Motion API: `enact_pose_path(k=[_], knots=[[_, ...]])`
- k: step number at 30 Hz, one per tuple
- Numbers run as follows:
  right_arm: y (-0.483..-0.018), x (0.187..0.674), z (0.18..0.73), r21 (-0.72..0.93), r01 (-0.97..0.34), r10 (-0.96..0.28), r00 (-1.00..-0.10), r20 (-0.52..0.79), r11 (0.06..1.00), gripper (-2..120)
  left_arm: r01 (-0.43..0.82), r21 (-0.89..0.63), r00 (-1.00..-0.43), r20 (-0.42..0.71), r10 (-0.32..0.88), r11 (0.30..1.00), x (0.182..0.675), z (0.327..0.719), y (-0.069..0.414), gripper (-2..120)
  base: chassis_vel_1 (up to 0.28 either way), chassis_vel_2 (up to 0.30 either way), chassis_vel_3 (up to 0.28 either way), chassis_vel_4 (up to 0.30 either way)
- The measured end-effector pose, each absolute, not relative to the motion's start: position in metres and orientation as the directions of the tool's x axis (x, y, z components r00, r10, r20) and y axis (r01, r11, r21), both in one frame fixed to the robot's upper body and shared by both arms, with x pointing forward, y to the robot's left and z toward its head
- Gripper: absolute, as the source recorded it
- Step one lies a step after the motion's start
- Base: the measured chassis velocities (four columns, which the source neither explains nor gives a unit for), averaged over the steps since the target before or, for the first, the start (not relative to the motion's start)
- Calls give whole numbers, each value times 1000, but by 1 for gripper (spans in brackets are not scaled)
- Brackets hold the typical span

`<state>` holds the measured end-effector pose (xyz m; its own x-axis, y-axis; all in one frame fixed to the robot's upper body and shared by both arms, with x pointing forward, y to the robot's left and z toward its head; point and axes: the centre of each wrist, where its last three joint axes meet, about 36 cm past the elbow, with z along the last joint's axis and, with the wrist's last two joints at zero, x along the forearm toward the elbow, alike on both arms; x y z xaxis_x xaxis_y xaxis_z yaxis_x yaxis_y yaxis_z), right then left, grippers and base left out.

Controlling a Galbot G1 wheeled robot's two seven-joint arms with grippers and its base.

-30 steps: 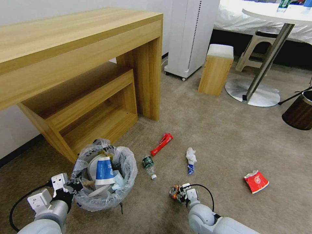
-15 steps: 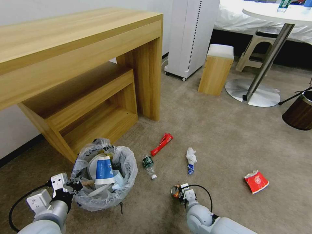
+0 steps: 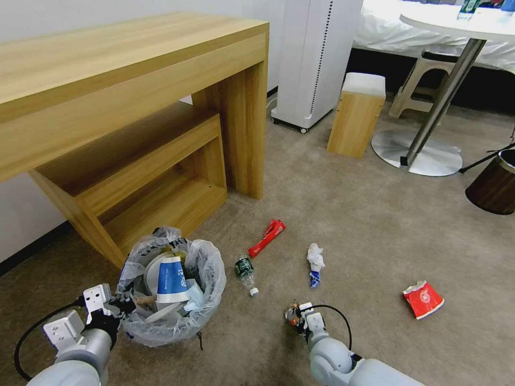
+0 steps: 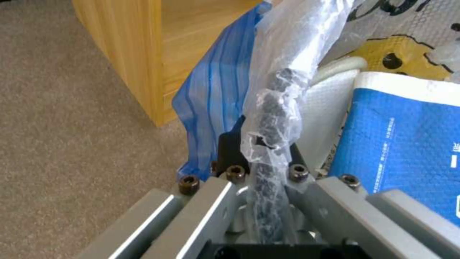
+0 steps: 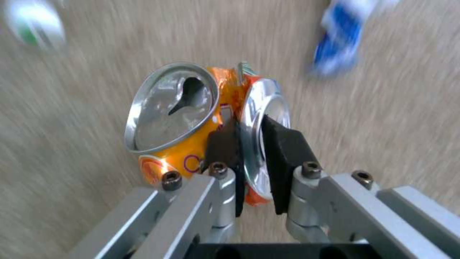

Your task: Pick up the trash bin and place the garbage on the floor into it.

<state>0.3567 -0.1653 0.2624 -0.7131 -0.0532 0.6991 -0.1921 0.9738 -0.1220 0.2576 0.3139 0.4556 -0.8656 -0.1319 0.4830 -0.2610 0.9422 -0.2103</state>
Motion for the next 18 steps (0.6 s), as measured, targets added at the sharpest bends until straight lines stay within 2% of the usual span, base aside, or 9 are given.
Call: enact_pose_path(k=[4, 6, 7, 8, 9, 10, 11, 13, 18], knots=[[-169, 360, 299, -65, -178, -95, -759, 644, 982, 12, -260, -207, -865, 483, -133, 943, 258, 455, 315, 0, 0, 0, 0, 0], [-175, 363, 334, 7, -191, -163, -816, 554, 982, 12, -259, -204, -865, 483, -133, 944, 259, 456, 316, 0, 0, 0, 0, 0], [-175, 363, 334, 7, -191, -163, -816, 554, 982, 12, -259, -204, -865, 483, -133, 944, 259, 456, 316, 0, 0, 0, 0, 0], [-177, 365, 355, 54, -217, -215, -848, 485, 975, 12, -258, -204, -865, 485, -131, 944, 259, 456, 316, 0, 0, 0, 0, 0], [-178, 370, 417, 159, -319, -354, -884, 305, 934, 12, -254, -204, -864, 487, -127, 946, 259, 459, 316, 0, 0, 0, 0, 0], [-170, 371, 464, 225, -399, -442, -876, 195, 889, 11, -251, -203, -864, 487, -124, 947, 259, 460, 315, 0, 0, 0, 0, 0], [-170, 371, 464, 225, -399, -442, -876, 195, 889, 11, -251, -203, -864, 487, -124, 947, 259, 460, 315, 0, 0, 0, 0, 0], [-159, 369, 506, 258, -484, -523, -846, 106, 836, 7, -247, -203, -865, 487, -122, 947, 258, 463, 314, 0, 0, 0, 0, 0], [-139, 363, 544, 284, -579, -620, -781, 75, 764, 6, -244, -207, -867, 485, -117, 948, 257, 466, 312, 0, 0, 0, 0, 0]])
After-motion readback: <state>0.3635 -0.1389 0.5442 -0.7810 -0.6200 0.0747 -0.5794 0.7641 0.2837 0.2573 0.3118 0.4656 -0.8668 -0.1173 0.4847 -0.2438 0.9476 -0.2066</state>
